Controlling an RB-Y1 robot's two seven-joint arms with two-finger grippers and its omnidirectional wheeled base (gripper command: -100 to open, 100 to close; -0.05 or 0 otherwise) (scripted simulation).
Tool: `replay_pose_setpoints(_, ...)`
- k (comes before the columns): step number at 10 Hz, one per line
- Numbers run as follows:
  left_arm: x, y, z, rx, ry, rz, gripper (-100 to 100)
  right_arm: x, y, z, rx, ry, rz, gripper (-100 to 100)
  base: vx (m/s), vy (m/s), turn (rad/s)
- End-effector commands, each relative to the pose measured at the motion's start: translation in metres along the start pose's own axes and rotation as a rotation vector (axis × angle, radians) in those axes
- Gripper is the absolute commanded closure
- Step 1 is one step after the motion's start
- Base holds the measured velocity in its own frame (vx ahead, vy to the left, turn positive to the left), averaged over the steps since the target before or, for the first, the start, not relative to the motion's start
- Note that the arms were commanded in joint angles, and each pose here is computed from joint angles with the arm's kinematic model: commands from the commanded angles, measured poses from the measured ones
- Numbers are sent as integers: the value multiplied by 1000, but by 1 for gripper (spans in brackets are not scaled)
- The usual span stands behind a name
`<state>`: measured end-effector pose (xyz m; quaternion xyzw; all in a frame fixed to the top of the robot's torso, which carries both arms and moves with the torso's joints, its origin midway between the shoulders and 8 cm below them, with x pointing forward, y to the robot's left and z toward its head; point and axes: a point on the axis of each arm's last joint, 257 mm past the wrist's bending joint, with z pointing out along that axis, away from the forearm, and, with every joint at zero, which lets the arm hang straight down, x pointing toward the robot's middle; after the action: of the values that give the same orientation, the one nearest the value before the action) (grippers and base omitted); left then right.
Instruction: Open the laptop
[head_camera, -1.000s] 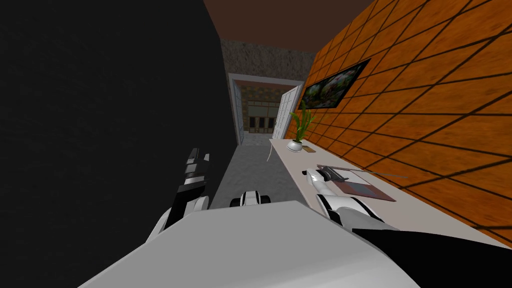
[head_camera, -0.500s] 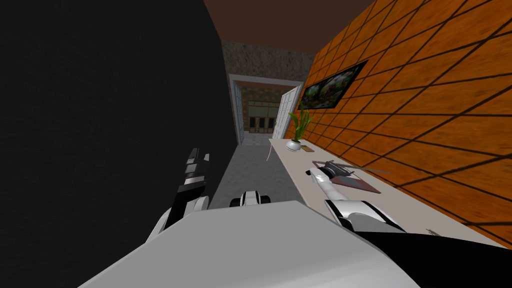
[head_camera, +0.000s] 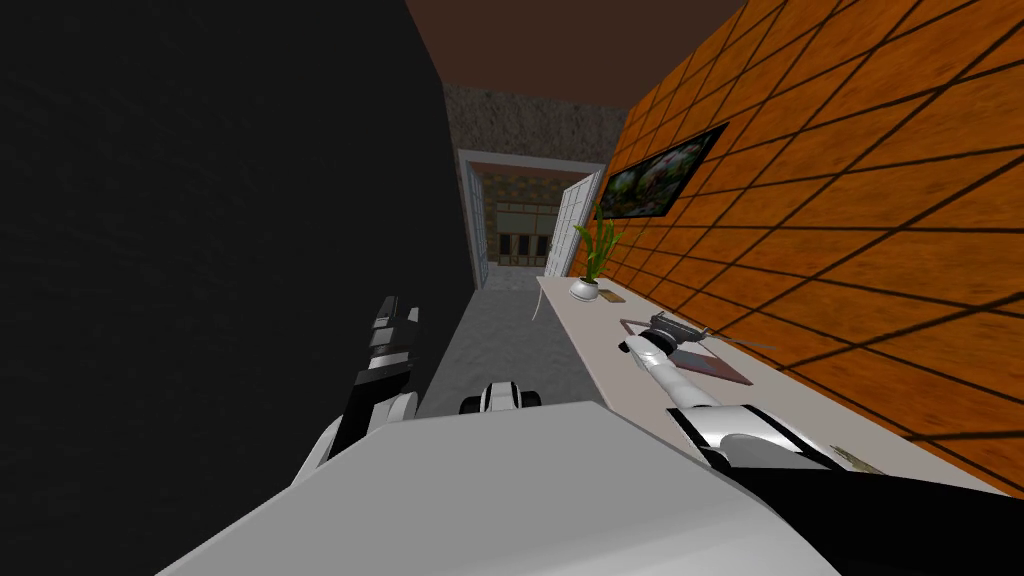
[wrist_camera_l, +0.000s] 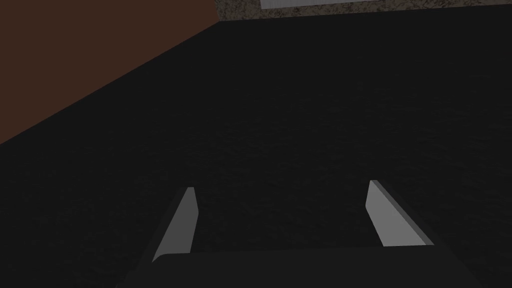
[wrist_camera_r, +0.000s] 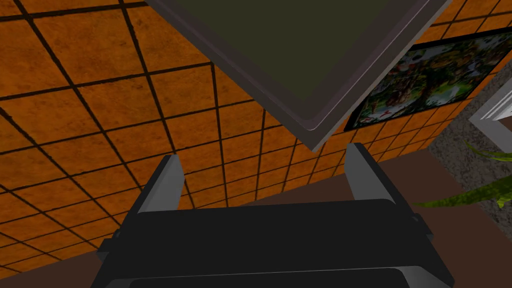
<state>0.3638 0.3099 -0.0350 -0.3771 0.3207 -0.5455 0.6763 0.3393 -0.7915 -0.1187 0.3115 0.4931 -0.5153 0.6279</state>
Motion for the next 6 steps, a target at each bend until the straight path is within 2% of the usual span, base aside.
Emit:
replay_pose_setpoints(1, 0, 0, 0, 0, 0, 0, 0, -16, 14, 5, -79, -46, -55, -100, -44, -30, 7)
replay_pose_setpoints(2, 0, 0, 0, 0, 0, 0, 0, -25, 23, 7, -130, -76, -92, -100, -60, -40, 10)
replay_pose_setpoints(5, 0, 0, 0, 0, 0, 0, 0, -40, 40, 7, -224, -127, -163, -100, -55, -33, 8)
replay_pose_setpoints(6, 0, 0, 0, 0, 0, 0, 0, -46, 49, 5, -273, -152, -201, -100, -63, -25, 9)
